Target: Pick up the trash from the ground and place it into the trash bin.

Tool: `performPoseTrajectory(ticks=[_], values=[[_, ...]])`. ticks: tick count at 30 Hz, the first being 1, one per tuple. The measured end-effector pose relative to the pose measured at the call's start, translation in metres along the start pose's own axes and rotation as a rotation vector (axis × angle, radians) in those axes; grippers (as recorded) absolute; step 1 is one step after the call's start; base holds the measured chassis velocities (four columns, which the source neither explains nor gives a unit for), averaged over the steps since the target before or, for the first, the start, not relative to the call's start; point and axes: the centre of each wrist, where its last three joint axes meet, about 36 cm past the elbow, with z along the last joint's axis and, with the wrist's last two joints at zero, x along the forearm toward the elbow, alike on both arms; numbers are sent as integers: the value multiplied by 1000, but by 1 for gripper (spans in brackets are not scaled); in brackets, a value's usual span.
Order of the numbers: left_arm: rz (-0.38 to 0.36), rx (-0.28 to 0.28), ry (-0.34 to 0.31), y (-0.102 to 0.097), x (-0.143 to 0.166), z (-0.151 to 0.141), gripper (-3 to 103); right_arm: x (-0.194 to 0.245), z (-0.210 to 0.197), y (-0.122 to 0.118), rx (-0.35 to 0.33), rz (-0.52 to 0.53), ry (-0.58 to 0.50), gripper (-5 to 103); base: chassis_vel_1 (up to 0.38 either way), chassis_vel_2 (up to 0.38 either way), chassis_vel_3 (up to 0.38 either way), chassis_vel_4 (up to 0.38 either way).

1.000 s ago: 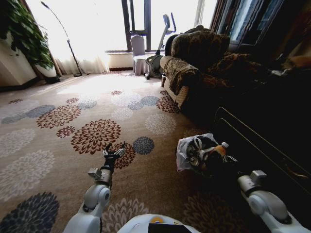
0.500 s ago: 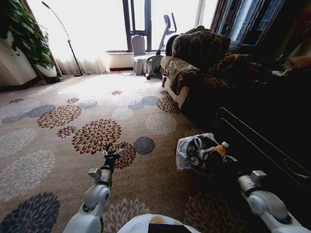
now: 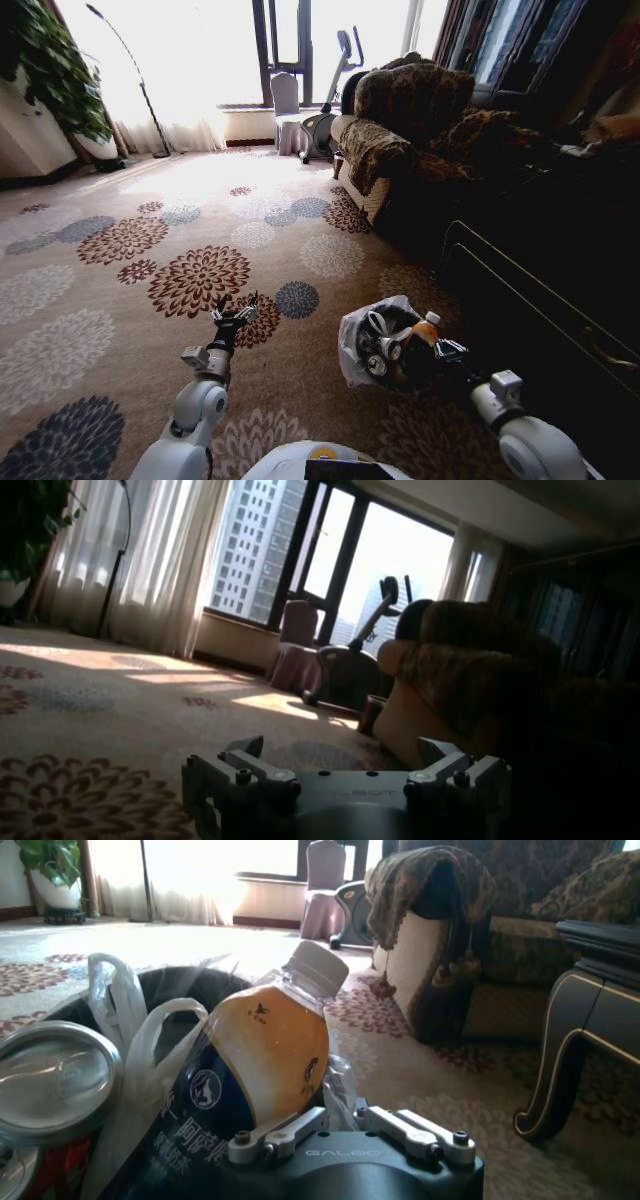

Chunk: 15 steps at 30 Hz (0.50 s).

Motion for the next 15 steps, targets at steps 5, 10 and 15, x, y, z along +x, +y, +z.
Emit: performPoseTrajectory(ticks=[5,10,15], values=[[0,0,0,0,0,0,100,-28,-35,-6,-23,55,-27,0,0,0,0,0],[0,0,0,0,0,0,100,-42,-40,-38,-5,162,-15,0,0,0,0,0],[0,0,0,0,0,0,100,-14,0,-59,-7,196,69,0,0,0,0,0]])
